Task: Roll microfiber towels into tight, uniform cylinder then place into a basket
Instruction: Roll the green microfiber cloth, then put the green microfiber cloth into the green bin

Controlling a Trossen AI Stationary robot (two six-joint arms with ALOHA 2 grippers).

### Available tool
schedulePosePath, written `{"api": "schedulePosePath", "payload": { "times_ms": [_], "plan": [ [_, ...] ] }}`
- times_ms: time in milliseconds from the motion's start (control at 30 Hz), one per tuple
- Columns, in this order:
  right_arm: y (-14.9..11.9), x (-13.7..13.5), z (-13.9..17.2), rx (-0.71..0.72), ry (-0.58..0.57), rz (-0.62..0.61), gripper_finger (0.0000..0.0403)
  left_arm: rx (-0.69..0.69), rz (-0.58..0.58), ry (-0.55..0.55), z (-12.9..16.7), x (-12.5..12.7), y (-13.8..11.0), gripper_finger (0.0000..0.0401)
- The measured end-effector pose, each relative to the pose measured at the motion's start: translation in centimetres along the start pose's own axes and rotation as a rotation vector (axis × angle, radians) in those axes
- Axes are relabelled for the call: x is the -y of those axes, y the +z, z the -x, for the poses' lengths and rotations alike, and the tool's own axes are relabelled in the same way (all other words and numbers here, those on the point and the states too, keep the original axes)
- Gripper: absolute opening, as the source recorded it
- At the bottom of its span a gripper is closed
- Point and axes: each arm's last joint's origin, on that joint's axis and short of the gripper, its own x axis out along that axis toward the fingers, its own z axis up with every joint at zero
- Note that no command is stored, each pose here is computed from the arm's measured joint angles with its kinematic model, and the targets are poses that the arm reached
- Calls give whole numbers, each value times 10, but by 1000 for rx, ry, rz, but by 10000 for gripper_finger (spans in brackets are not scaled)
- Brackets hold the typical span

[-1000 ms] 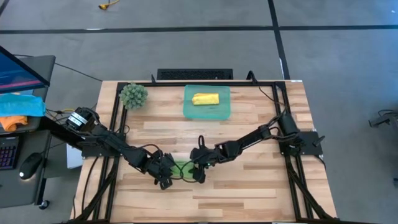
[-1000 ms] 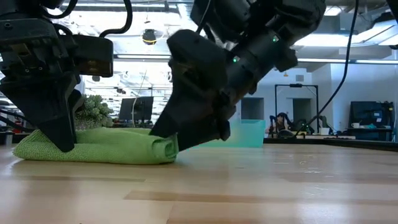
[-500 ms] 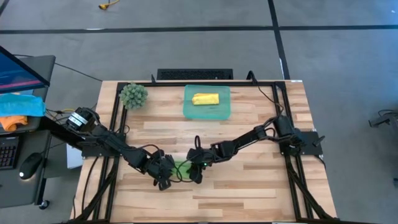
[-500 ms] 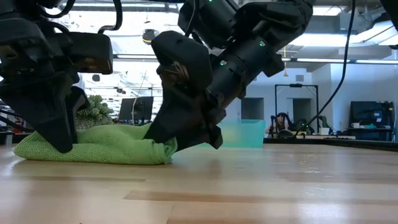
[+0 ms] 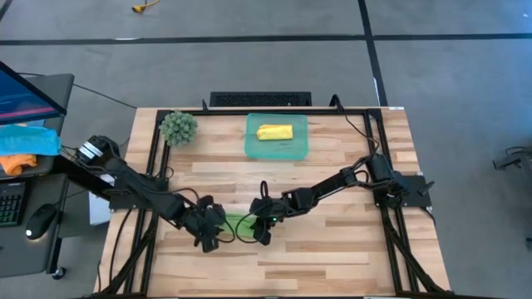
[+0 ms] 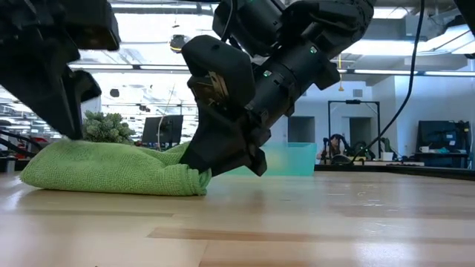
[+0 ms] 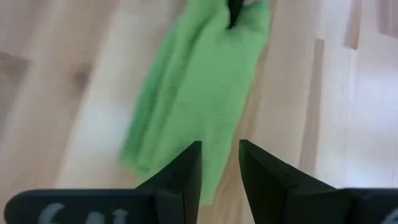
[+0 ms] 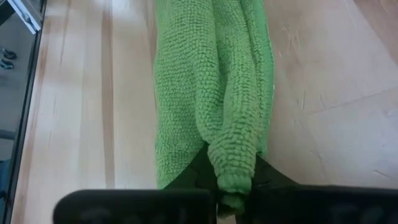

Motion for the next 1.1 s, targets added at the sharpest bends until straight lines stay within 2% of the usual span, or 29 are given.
{"api": "schedulePosePath", "payload": {
  "times_ms": [100,200,300,400,667,867,967,1100],
  "plan": [
    [0,0,0,-1,-1,3,22,32,-3,35,15,-3,-3,96],
    [0,0,0,4,-8,4,21,47,-2,21,25,-3,-3,96],
    [0,0,0,4,-6,4,30,29,-18,-22,28,-2,-3,97],
    [-1,-1,0,4,-5,5,36,13,-38,-18,27,-2,-4,106],
    [-1,-1,0,6,-3,6,24,-84,36,125,18,-13,-13,178],
    [-1,-1,0,6,-3,7,31,-121,26,159,12,-15,-15,213],
    [-2,-3,0,6,-3,10,25,-240,39,195,16,-21,-24,213],
    [-2,-3,0,5,-3,11,28,-363,88,301,27,-31,-36,204]
  ]
}}
